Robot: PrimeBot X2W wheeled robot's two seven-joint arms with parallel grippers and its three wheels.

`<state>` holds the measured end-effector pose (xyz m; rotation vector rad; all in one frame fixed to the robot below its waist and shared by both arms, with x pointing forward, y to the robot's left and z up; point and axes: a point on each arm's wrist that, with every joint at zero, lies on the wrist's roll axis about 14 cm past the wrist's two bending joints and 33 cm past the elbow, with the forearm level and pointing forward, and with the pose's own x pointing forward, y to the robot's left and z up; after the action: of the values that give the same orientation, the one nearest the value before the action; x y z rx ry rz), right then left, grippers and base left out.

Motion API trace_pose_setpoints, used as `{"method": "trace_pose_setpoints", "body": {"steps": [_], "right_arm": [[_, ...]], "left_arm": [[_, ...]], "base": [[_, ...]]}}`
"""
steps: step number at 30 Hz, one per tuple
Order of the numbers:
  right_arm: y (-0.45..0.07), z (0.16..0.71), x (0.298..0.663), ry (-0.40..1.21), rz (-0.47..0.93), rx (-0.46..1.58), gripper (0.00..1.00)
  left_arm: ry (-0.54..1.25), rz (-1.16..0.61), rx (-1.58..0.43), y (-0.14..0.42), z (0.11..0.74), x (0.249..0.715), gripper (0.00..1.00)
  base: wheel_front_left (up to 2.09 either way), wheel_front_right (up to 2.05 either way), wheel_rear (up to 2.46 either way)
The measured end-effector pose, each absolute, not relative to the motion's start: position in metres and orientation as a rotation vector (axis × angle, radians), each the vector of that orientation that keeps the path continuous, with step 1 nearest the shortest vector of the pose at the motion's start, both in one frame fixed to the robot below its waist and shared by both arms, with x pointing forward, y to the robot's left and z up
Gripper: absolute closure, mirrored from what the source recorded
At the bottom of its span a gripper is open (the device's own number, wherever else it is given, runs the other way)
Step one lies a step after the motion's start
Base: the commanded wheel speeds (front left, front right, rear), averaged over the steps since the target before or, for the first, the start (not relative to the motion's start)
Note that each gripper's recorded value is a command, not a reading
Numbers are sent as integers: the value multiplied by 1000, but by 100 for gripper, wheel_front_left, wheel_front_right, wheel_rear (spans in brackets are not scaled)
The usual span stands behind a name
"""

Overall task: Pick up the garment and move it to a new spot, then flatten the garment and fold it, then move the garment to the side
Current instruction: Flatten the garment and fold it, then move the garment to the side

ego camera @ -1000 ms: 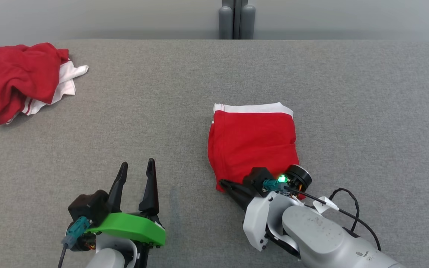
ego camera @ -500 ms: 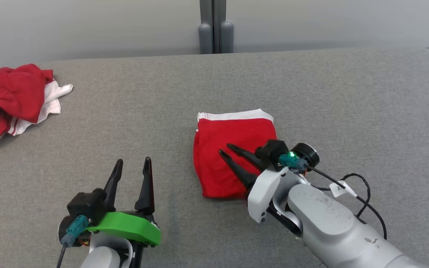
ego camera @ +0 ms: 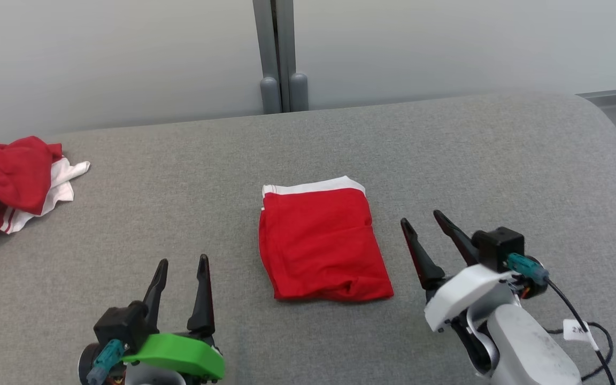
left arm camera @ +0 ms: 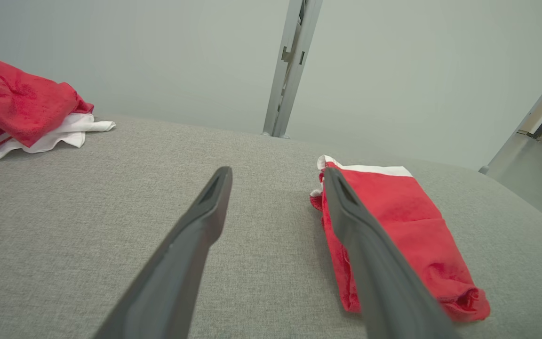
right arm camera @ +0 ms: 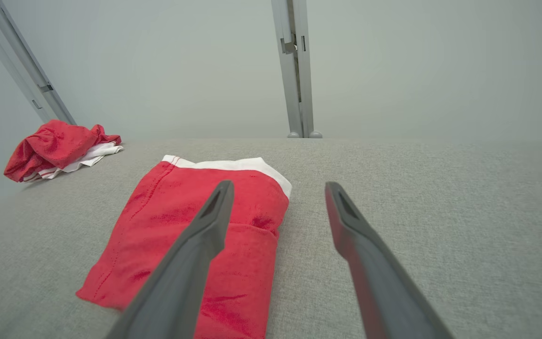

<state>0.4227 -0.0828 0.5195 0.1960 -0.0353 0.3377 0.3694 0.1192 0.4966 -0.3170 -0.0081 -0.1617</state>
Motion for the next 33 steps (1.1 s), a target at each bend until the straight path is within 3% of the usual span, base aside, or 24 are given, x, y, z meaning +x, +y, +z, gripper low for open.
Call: {"method": "trace_pose_setpoints", "body": {"steps": [13, 33], "right_arm": [[-143, 504, 385, -50, 150, 241, 0], [-157, 497, 375, -39, 113, 200, 0]], "left_arm": [[25, -110, -297, 133, 479, 344, 0], [40, -108, -289, 134, 472, 342, 0]], "base": [[0, 0, 0], [0, 0, 0]]}}
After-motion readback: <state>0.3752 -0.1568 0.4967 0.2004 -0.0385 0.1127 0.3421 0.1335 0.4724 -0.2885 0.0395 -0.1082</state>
